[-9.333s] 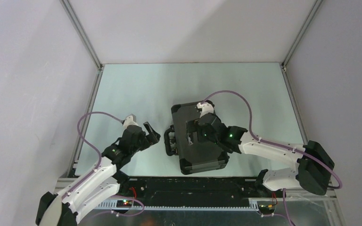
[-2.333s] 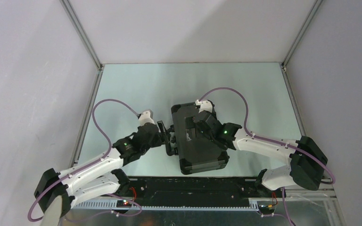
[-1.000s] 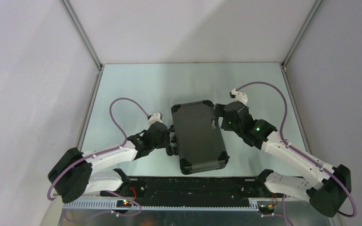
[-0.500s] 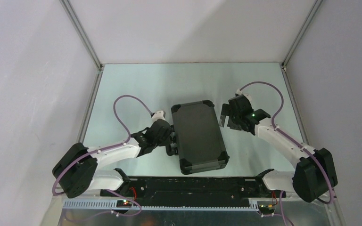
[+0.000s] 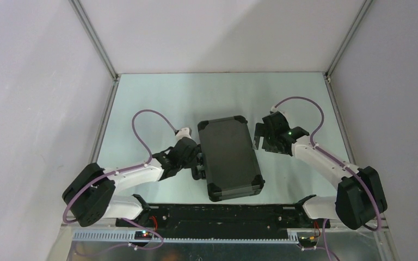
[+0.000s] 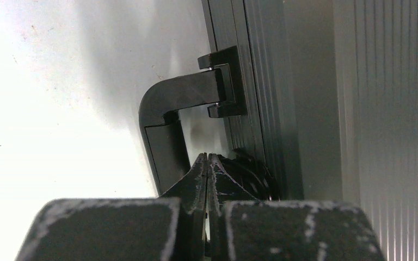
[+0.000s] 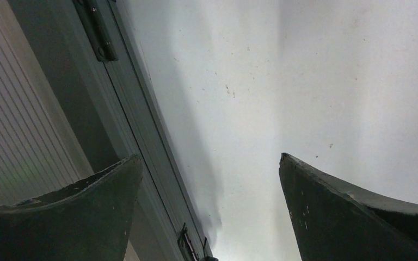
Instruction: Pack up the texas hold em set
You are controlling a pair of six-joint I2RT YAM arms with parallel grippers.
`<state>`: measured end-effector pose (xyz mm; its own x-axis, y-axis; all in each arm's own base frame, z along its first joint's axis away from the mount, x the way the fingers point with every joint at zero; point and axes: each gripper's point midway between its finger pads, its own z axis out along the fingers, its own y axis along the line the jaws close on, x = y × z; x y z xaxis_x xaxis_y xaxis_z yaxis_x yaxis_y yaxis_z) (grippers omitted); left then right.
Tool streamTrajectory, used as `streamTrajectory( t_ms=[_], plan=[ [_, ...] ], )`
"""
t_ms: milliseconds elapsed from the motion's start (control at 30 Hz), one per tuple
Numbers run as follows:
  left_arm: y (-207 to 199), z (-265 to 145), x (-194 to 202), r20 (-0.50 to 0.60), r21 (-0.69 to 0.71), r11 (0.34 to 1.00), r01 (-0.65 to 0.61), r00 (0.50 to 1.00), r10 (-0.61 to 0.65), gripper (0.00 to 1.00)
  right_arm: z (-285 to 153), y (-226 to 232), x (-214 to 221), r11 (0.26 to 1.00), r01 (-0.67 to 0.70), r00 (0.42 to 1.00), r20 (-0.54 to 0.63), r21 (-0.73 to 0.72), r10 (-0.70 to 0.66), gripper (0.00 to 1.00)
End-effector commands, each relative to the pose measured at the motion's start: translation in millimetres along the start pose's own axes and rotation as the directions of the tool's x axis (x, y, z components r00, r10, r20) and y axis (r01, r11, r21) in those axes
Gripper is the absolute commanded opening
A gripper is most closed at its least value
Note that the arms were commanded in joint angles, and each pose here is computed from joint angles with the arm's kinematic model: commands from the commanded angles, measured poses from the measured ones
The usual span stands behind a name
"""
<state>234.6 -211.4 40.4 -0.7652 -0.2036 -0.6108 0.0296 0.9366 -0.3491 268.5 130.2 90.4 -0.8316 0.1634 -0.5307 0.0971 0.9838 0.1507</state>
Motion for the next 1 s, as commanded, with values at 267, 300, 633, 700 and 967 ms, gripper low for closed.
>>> streamTrajectory(
  t_ms=[267, 300, 633, 700, 967],
  plan=[
    [2.8, 0.8, 8.6, -0.039, -0.013, 0.999, -0.039, 0.998, 0.039, 0.00, 7.3, 7.7, 2.9, 1.000, 0.022, 1.000, -0.014, -0.021, -0.023, 0.99],
    [2.7, 0.7, 9.7, -0.044, -0.013, 0.999, -0.045, 0.998, 0.044, 0.00, 7.4, 8.1, 3.0, 1.000, 0.022, 1.000, -0.014, -0.022, -0.023, 0.99],
    [0.7, -1.8, 16.0, -0.080, -0.039, 0.995, -0.087, 0.993, 0.084, 0.00, 13.8, 10.4, 8.4, 0.999, 0.034, 0.999, -0.036, -0.019, -0.035, 0.99],
    [0.4, -2.4, 16.8, -0.086, -0.044, 0.995, -0.095, 0.992, 0.091, 0.00, 15.3, 12.2, 9.3, 0.999, 0.037, 0.999, -0.039, -0.023, -0.038, 0.99],
    [-2.2, -3.9, 27.1, -0.124, -0.045, 0.992, -0.120, 0.986, 0.114, 0.00, 19.1, 13.4, 13.3, 0.999, 0.046, 0.997, -0.054, -0.022, -0.047, 0.99]
  ],
)
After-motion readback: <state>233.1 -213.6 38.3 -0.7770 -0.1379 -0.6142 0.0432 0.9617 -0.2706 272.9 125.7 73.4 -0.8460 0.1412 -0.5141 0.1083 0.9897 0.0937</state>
